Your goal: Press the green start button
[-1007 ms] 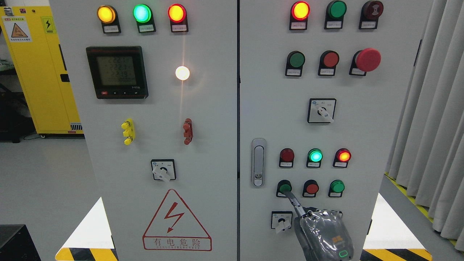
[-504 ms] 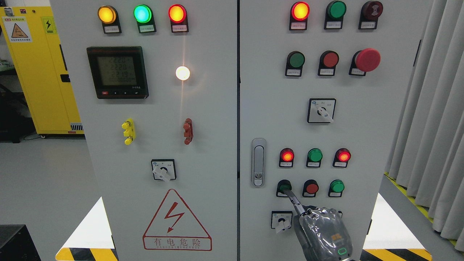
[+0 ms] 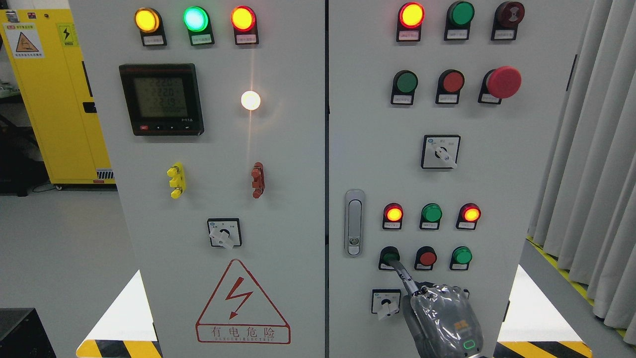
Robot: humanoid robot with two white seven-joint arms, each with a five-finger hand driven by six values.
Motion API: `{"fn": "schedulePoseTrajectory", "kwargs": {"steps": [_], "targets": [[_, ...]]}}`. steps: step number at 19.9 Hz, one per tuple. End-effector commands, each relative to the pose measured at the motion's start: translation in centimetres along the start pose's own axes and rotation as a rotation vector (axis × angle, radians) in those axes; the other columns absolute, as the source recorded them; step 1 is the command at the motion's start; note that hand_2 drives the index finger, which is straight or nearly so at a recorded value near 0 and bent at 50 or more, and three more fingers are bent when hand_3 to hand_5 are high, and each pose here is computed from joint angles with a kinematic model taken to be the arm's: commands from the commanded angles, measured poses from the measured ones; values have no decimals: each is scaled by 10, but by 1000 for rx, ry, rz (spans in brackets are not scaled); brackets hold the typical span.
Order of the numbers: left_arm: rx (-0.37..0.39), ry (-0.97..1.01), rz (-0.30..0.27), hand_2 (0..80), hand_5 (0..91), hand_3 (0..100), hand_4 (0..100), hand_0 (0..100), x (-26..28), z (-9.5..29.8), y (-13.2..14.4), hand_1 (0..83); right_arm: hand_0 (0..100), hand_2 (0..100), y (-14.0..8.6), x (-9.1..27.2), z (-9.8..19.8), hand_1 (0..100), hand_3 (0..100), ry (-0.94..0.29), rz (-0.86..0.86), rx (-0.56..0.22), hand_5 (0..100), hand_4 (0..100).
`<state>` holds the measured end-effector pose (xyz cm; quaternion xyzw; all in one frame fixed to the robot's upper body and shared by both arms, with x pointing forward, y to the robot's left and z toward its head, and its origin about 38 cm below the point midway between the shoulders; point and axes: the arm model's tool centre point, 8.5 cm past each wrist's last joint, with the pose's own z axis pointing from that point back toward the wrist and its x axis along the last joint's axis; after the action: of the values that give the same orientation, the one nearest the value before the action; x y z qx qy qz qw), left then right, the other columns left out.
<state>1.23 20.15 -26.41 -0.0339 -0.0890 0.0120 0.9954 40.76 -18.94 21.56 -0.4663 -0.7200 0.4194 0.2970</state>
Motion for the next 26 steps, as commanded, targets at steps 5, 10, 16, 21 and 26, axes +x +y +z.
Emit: {"fn": "schedulePoseTrajectory", "kwargs": {"steps": [5, 10, 16, 21, 26], "targets": [[0, 0, 0, 0, 0, 0, 0, 120, 0, 0, 0, 556, 1000, 0, -26, 11, 2, 1000, 803, -35, -2, -119, 947, 882], [0, 1, 0, 0, 0, 0, 0, 120, 0, 0, 0, 556, 1000, 0, -26, 26, 11, 1000, 796, -67, -62, -144, 945, 877], [0, 1, 0, 0, 0, 0, 0, 120, 0, 0, 0, 556, 1000, 3, -27, 47, 20, 1000, 737, -80, -423, -169, 898, 837], [0, 0, 0, 0, 0, 0, 0, 120, 0, 0, 0, 556, 969, 32, -36, 50, 26, 972, 582, -80, -798, -207, 727, 674], [0, 1, 0, 0, 0, 0, 0, 120, 0, 0, 0, 556, 984, 18, -32, 54, 45, 850, 302, -61, -1048, -165, 295, 345]]}}
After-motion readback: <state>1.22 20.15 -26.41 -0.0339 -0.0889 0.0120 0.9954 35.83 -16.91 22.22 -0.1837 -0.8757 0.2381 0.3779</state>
